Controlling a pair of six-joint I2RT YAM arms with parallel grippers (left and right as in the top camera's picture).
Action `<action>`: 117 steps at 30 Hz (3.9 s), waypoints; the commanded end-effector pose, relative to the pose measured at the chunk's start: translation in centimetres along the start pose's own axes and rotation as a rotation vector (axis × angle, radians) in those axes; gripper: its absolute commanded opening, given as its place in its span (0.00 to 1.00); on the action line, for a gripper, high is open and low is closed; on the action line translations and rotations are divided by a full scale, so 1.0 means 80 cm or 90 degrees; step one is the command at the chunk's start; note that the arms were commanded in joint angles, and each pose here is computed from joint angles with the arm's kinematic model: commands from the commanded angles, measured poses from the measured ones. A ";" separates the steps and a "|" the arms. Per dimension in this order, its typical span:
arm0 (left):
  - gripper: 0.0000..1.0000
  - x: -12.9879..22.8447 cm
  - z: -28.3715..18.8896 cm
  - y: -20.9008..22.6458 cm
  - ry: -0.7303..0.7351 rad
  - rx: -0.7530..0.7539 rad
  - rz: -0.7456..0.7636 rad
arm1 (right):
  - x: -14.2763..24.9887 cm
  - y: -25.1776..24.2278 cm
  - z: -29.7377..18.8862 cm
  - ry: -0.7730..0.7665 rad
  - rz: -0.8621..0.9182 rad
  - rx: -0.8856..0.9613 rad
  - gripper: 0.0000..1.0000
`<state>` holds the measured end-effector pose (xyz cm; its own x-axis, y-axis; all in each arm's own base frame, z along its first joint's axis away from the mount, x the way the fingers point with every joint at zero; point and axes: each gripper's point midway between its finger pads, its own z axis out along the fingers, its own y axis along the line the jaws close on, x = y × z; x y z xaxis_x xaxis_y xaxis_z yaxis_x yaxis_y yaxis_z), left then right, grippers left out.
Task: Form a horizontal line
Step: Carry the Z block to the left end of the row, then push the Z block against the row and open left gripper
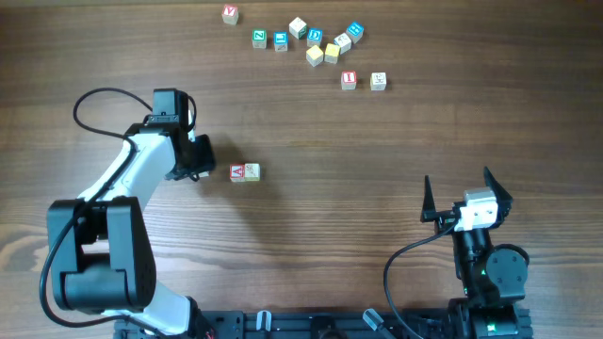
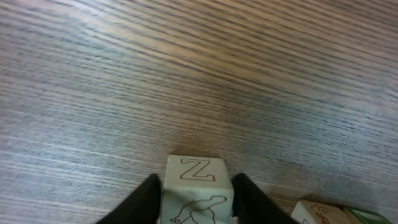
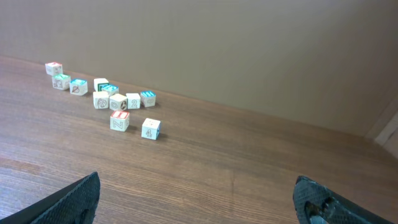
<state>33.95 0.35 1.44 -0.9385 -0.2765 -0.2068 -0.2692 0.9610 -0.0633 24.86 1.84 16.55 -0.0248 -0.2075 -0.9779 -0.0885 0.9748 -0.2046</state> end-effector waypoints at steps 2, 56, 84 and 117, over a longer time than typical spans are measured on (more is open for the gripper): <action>0.46 0.000 0.001 -0.004 -0.004 0.018 0.017 | -0.002 -0.002 0.000 -0.005 -0.004 0.004 1.00; 0.04 0.018 0.002 0.040 0.017 -0.094 -0.098 | -0.002 -0.001 0.000 -0.005 -0.004 0.003 1.00; 0.04 0.018 0.012 -0.003 0.018 0.036 -0.008 | -0.002 -0.001 0.000 -0.005 -0.004 0.003 1.00; 0.04 0.023 0.008 -0.032 0.040 0.123 -0.039 | -0.002 -0.002 0.000 -0.005 -0.004 0.004 1.00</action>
<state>33.29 -2.37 0.75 -0.9419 -0.2966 -0.1574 -0.2551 0.9369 -0.2391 24.86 1.84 16.56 -0.0244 -0.2075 -0.9779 -0.0884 0.9748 -0.2047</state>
